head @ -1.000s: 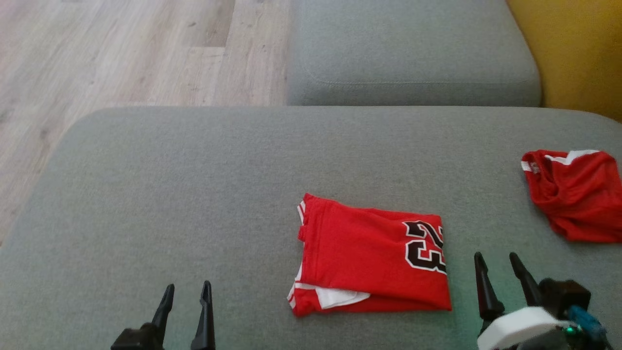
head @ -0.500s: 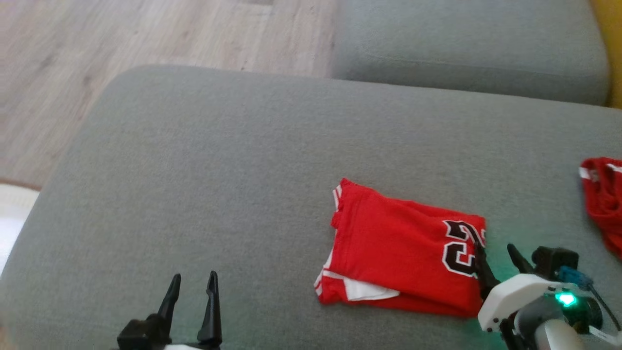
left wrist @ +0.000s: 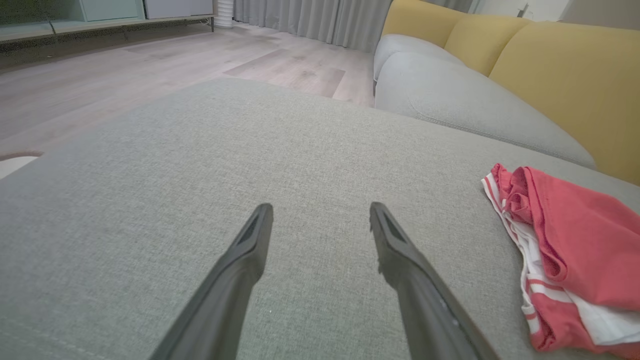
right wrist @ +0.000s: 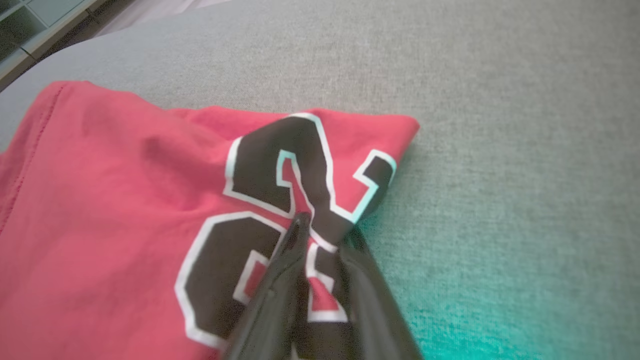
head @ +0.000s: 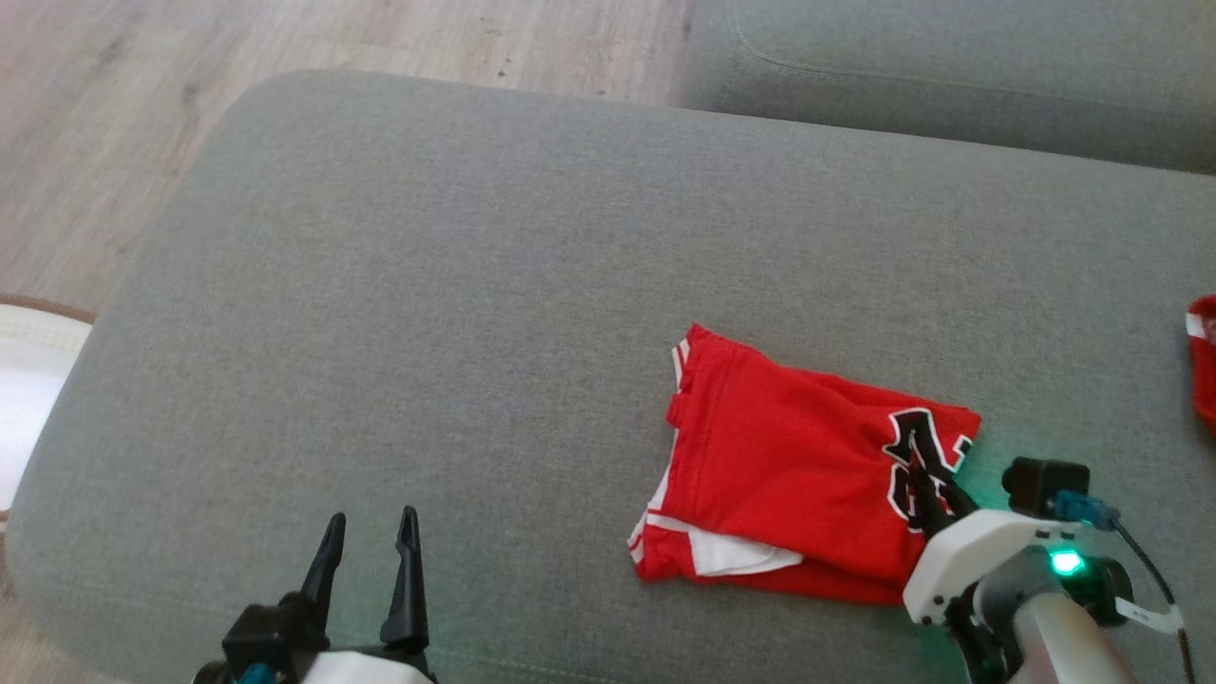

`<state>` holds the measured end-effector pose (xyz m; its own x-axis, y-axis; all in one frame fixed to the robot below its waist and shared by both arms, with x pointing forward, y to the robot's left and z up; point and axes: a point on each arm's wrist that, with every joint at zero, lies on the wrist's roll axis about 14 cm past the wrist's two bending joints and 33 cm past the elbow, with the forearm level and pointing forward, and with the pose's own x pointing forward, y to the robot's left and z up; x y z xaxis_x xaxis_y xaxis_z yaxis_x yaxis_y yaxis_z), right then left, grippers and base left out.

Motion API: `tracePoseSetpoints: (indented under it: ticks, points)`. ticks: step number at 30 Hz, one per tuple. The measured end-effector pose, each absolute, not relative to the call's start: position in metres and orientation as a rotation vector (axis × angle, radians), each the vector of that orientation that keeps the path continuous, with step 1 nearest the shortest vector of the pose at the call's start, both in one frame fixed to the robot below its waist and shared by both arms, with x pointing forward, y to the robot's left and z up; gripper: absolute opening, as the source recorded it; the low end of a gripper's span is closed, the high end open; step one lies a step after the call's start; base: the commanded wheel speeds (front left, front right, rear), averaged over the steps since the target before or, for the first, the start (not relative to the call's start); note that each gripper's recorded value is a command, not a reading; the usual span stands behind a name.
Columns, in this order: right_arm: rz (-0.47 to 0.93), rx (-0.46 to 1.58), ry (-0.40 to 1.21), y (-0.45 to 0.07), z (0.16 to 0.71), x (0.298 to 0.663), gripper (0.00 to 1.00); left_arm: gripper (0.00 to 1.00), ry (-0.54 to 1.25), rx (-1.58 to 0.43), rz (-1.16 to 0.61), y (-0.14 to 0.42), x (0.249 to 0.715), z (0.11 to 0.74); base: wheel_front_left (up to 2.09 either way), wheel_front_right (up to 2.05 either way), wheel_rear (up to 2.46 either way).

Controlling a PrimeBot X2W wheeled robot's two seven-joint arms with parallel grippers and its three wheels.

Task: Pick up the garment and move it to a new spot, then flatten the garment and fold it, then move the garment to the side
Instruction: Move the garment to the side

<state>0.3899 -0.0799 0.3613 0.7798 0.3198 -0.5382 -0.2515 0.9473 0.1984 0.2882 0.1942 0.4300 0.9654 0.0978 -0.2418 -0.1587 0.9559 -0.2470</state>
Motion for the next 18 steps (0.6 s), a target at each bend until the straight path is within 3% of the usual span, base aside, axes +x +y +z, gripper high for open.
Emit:
tracePoseSetpoints:
  ticks: [1,7,18]
  points:
    - [0.308,0.120,0.596,-0.080,0.362,0.391,0.00,1.00,0.229,-0.265,0.125,0.192,0.290,0.430,0.00,0.00,0.00]
    - [0.241,0.125,0.532,-0.102,0.372,0.399,0.00,1.00,0.233,-0.262,0.051,0.172,0.306,0.430,0.00,0.00,0.00]
    - [-0.027,0.090,0.350,-0.205,0.420,0.413,0.00,1.00,0.239,-0.238,-0.216,0.098,0.354,0.431,0.00,0.00,0.00]
